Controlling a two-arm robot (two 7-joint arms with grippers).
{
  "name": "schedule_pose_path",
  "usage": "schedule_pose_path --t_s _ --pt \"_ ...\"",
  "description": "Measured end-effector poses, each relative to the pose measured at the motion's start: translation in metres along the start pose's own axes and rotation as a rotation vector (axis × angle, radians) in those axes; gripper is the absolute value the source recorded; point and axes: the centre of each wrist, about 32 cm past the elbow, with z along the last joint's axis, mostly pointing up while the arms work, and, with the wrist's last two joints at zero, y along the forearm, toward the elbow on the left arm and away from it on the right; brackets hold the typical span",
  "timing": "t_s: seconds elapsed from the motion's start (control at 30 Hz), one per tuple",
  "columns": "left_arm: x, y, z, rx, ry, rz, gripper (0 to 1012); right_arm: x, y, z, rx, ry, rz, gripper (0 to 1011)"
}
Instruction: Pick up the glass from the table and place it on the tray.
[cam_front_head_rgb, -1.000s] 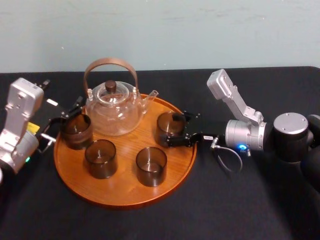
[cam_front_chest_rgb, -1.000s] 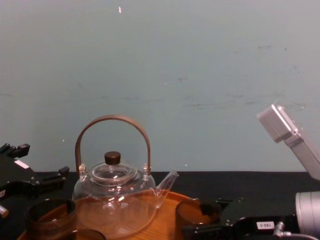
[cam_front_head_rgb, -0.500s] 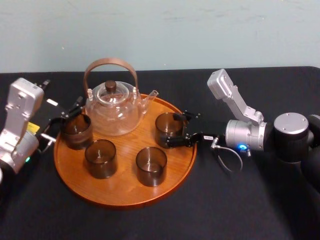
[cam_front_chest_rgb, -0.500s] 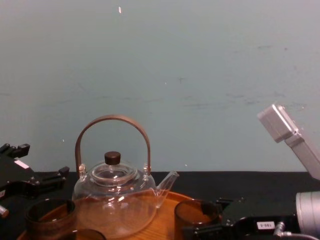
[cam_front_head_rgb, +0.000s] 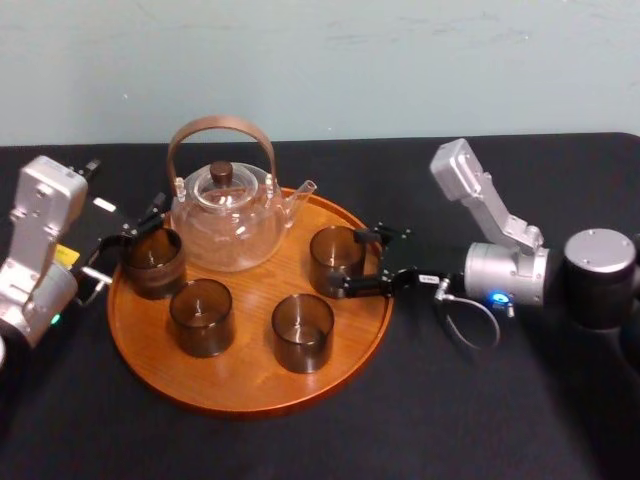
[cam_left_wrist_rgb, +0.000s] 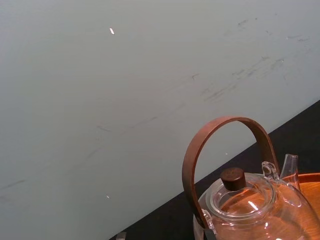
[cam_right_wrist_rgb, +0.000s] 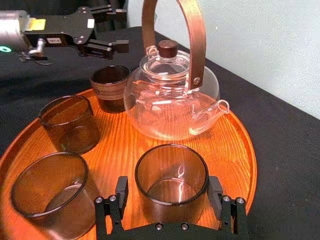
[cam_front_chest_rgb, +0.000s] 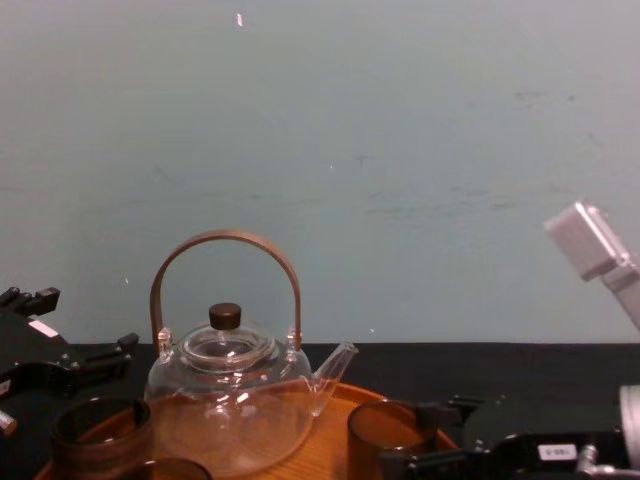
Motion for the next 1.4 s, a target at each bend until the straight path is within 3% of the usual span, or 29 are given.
schedule_pose_path --t_s 0.5,0.73,1.07,1.4 --pt "0.0000 0.000 0.000 0.000 0.000 0.000 1001 -0.0132 -0.055 -0.001 0.045 -0.006 0.001 1002" --pt "0.0000 0.000 0.000 0.000 0.000 0.000 1001 -0.0209 -0.082 -0.002 0.078 -0.017 -0.045 1002" --pt "0.0000 0.000 0.000 0.000 0.000 0.000 1001 -0.0363 -0.108 -0.007 0.158 0.030 -0.295 1002" --pt "0.0000 0.000 0.000 0.000 0.000 0.000 1001 -0.0465 -0.112 -0.019 0.198 0.042 -0.542 1002"
